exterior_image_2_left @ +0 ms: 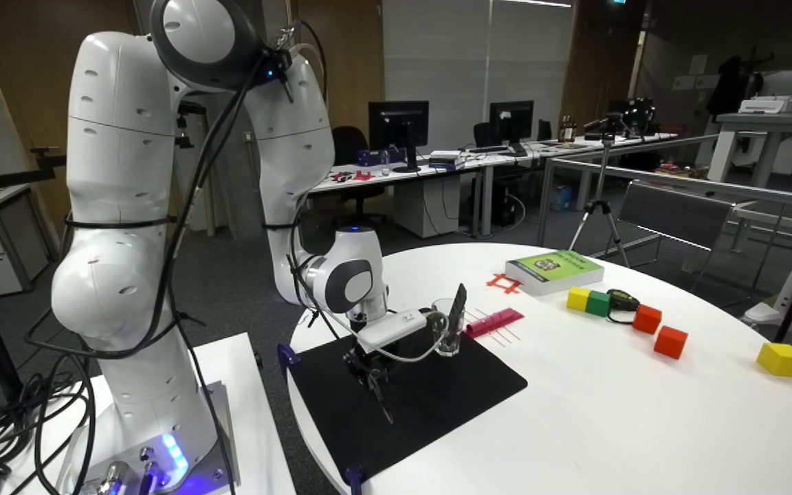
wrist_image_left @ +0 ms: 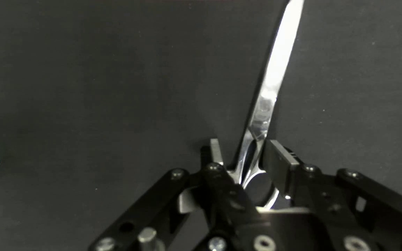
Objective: Put the scissors in the cup
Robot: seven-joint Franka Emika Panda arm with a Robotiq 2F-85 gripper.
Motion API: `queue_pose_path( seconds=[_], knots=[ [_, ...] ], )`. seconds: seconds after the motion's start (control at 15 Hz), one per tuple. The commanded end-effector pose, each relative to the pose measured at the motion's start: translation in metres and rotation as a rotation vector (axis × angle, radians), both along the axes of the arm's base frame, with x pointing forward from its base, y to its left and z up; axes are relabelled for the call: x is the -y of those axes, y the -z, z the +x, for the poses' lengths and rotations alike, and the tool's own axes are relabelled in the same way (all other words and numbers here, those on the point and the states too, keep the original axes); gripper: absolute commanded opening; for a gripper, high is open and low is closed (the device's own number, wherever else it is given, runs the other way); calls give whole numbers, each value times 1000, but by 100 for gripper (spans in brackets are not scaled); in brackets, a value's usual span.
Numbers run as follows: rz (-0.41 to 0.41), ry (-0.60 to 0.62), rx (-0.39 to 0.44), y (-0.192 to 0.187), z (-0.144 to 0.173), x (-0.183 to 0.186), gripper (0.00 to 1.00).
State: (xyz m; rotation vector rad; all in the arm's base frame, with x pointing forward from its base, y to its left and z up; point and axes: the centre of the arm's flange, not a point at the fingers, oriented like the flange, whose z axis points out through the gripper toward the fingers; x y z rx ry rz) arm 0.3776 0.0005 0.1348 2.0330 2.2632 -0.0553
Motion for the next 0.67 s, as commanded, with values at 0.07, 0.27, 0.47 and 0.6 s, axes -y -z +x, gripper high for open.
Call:
queue_pose_path(
  seconds=[0.07, 0.27, 0.47, 0.6],
  knots=[
    [13, 15, 16, -1, 2, 3, 0],
    [14, 18, 20, -5, 1, 3, 4],
    [15, 19, 24, -11, 1, 3, 4],
    [13, 24, 32, -21, 0, 2, 4]
  ],
)
